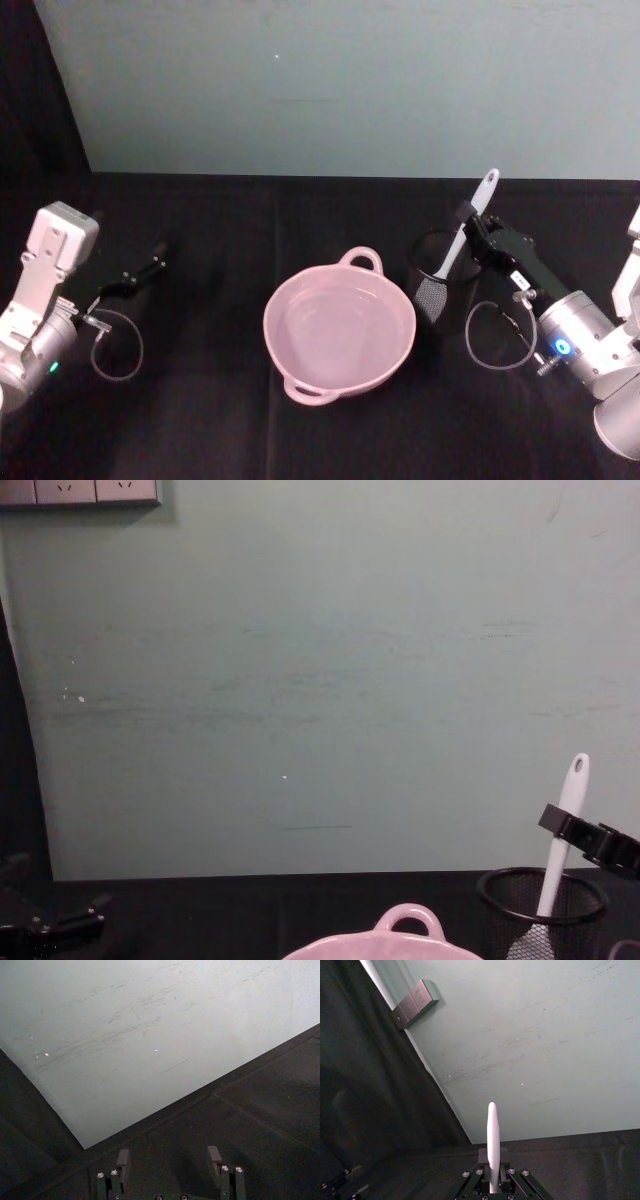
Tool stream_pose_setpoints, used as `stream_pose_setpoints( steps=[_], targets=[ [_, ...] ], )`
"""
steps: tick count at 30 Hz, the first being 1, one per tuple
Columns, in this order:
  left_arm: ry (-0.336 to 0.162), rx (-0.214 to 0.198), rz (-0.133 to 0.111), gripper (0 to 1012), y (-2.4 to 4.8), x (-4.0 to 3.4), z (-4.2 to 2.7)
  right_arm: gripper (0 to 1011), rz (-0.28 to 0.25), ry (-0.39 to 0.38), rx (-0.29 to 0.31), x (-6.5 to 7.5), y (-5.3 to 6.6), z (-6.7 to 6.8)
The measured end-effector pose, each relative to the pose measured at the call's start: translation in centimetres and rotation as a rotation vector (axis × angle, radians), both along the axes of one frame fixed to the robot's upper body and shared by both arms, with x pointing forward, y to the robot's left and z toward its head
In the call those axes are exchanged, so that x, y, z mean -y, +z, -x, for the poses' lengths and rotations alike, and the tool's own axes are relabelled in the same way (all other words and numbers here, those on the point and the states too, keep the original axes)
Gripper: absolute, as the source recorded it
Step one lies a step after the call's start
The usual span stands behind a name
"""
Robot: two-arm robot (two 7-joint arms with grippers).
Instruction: Use the one hand to pick up the spoon and stir the clear water in the bowl.
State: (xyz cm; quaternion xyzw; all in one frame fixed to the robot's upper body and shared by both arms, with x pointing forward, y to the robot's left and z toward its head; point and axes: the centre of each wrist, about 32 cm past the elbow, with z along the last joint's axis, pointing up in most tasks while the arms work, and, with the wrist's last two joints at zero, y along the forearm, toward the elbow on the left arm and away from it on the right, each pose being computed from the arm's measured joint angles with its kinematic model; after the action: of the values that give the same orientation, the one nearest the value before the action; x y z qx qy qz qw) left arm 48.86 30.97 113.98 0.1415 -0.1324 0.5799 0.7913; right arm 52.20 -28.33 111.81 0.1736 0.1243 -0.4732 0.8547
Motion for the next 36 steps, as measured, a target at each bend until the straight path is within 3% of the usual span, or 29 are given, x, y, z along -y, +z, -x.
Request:
stream_pose_setpoints(
  steps=[22, 26, 36],
  targets=[
    [0.0, 0.0, 0.0, 1005, 0.0, 0.0, 0.0, 121, 0.012, 0.001, 0.005, 0.05, -0.05, -0.04],
    [0.0, 0.0, 0.0, 1005, 0.0, 0.0, 0.0, 201, 0.012, 0.001, 0.004, 0.05, -0.06, -0.04],
    [0.0, 0.0, 0.0, 1005, 0.0, 0.0, 0.0, 534, 0.011, 0.002, 0.003, 0.05, -0.04, -0.04]
  ],
)
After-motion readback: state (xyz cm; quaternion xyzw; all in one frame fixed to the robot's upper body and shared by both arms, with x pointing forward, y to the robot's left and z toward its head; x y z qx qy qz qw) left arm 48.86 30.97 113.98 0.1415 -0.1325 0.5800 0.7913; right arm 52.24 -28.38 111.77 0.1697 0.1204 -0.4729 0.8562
